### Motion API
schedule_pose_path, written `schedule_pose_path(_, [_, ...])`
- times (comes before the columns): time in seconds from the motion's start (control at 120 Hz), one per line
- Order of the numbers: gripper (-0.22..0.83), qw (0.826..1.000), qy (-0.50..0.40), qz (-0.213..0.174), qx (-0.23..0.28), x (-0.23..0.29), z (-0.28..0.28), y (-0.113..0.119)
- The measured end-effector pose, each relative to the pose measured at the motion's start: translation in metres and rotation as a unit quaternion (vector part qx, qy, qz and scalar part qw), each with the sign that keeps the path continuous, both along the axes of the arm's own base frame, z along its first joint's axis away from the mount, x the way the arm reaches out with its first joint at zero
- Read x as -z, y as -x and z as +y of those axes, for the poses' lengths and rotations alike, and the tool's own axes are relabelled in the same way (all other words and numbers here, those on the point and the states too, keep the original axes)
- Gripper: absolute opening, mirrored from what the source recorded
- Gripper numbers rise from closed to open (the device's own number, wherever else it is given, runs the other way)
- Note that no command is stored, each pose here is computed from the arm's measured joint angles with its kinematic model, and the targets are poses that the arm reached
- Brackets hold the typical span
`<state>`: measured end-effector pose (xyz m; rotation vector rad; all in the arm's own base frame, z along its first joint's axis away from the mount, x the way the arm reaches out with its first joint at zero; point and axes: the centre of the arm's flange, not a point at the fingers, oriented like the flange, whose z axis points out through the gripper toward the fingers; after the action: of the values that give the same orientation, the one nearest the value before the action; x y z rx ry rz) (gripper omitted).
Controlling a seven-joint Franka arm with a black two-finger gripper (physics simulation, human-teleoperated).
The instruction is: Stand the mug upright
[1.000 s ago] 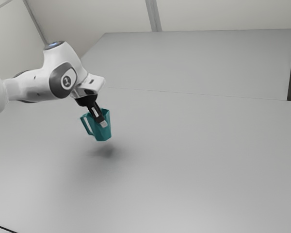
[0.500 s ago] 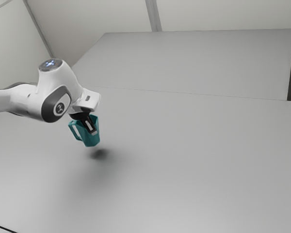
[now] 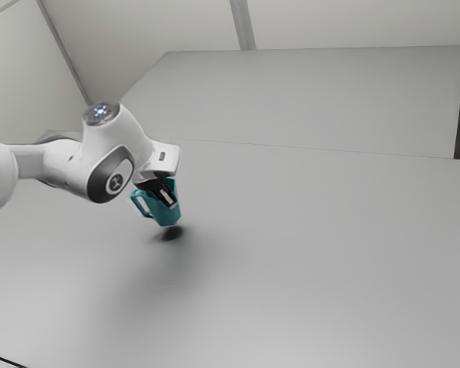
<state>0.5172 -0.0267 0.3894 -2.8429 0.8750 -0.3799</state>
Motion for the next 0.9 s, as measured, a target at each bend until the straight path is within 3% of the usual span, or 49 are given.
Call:
schedule_pose_path(0.192, [-0.17,1.000,0.011,-0.002,-0.001,0.005,-0.029,0.006])
schedule_pose_path(0.483, [-0.17,0.996,0.043,0.044,-0.069,0.026,-0.019,0.019])
schedule_pose_path(0.833, [-0.17,0.992,0.051,0.061,-0.094,0.035,-0.022,0.024])
schedule_pose_path(0.9, [-0.13,0.992,0.052,0.061,-0.095,0.035,-0.024,0.024])
